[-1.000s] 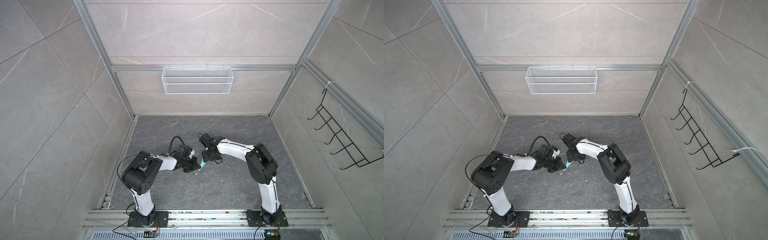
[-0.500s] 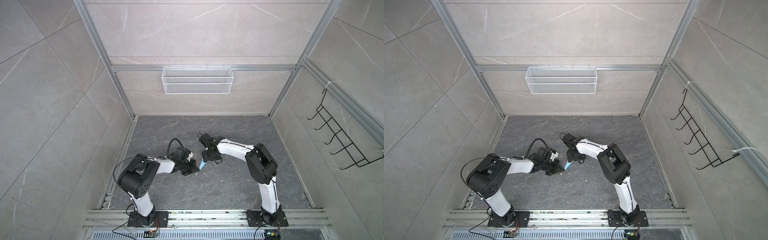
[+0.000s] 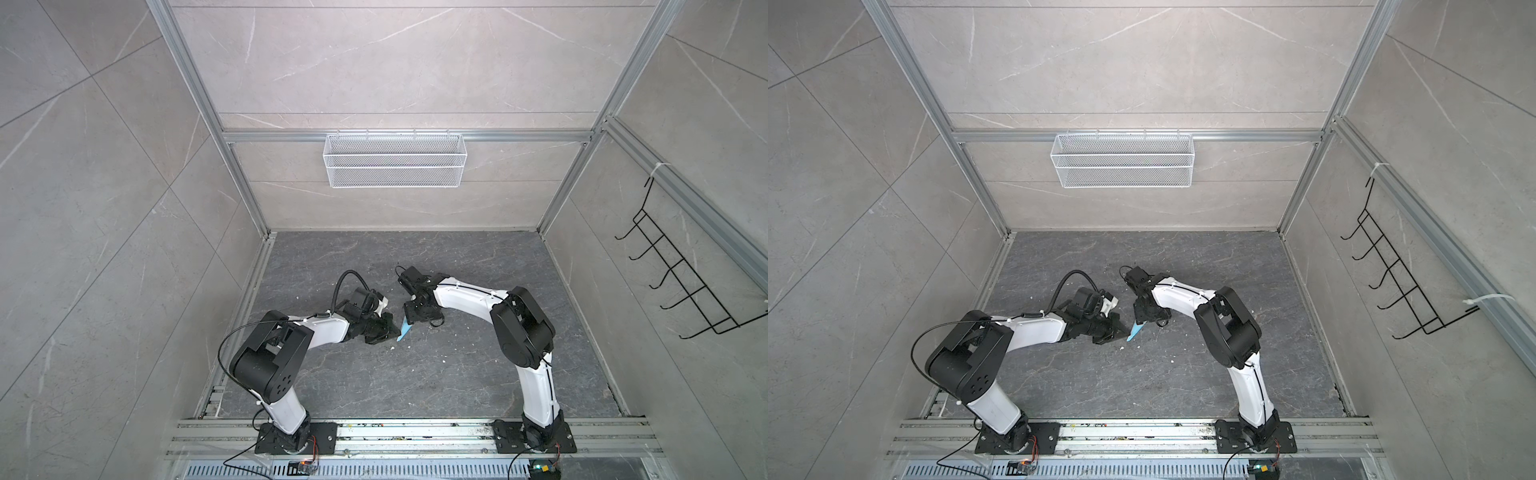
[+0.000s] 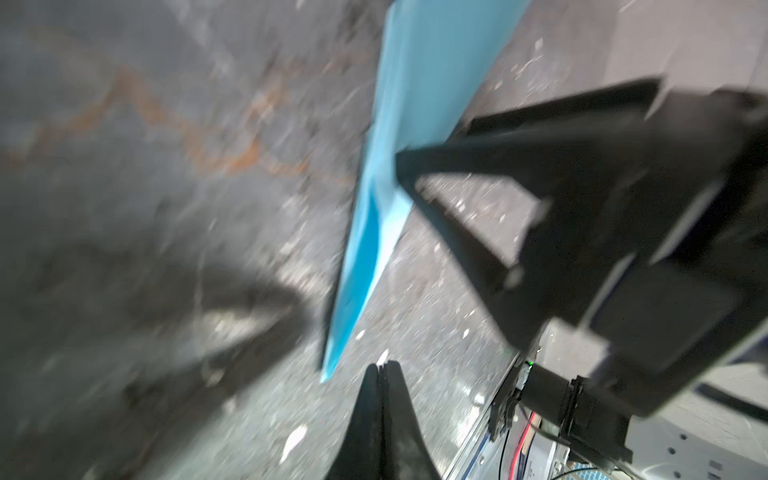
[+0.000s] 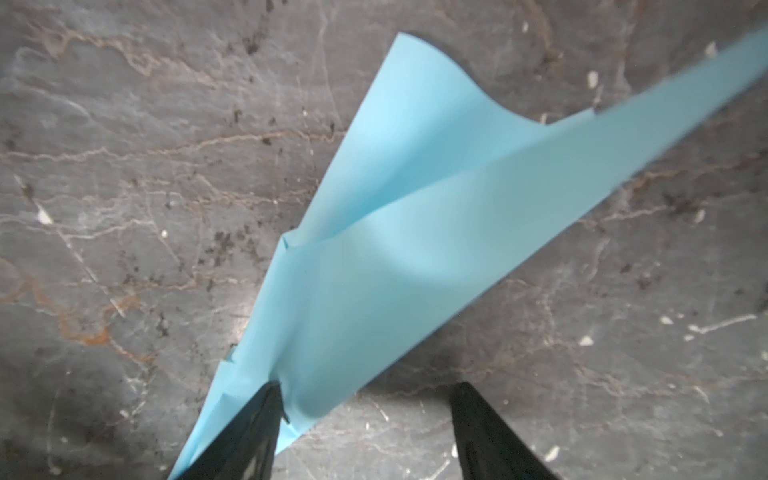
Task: Fold a paper plane with a square sheet of paper (pick it up from the middle)
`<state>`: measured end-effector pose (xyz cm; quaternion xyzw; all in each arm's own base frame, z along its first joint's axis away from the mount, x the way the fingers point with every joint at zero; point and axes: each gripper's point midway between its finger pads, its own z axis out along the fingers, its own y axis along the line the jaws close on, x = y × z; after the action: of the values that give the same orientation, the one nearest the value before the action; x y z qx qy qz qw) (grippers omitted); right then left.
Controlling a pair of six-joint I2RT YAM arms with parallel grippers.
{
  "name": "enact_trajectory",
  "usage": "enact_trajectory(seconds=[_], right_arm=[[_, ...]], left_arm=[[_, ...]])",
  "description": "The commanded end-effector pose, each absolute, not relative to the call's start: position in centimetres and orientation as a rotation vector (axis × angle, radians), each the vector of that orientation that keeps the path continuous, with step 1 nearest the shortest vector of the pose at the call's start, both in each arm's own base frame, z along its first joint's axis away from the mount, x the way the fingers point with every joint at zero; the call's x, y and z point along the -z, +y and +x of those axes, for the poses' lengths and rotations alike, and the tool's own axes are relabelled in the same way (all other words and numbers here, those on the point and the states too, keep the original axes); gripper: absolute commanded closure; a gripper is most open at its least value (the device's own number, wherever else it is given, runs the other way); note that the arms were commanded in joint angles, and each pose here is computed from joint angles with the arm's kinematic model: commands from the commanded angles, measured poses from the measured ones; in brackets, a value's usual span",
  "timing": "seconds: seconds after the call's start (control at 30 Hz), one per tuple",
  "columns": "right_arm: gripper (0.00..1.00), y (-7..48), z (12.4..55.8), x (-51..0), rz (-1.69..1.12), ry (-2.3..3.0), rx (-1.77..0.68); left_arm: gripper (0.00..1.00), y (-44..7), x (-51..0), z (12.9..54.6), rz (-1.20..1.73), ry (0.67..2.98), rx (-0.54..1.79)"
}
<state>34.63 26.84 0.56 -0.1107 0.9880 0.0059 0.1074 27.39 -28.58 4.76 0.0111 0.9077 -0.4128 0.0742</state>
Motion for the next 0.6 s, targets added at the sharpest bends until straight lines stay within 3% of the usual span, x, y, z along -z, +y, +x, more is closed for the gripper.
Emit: enact_trajectory(seconds=[0.0,0.57], right_arm=[[0.31,21.3,28.0,8.7,-0.399,3.176,0.345],[0.30,21.5,28.2,8.5,-0.389,3.175,0.325]], left_arm=[[0.95,-29.6,-5.2,29.0,0.035,2.677,1.276],[0.97,-30.8,-2.8,30.0,0.019,2.733,1.258]])
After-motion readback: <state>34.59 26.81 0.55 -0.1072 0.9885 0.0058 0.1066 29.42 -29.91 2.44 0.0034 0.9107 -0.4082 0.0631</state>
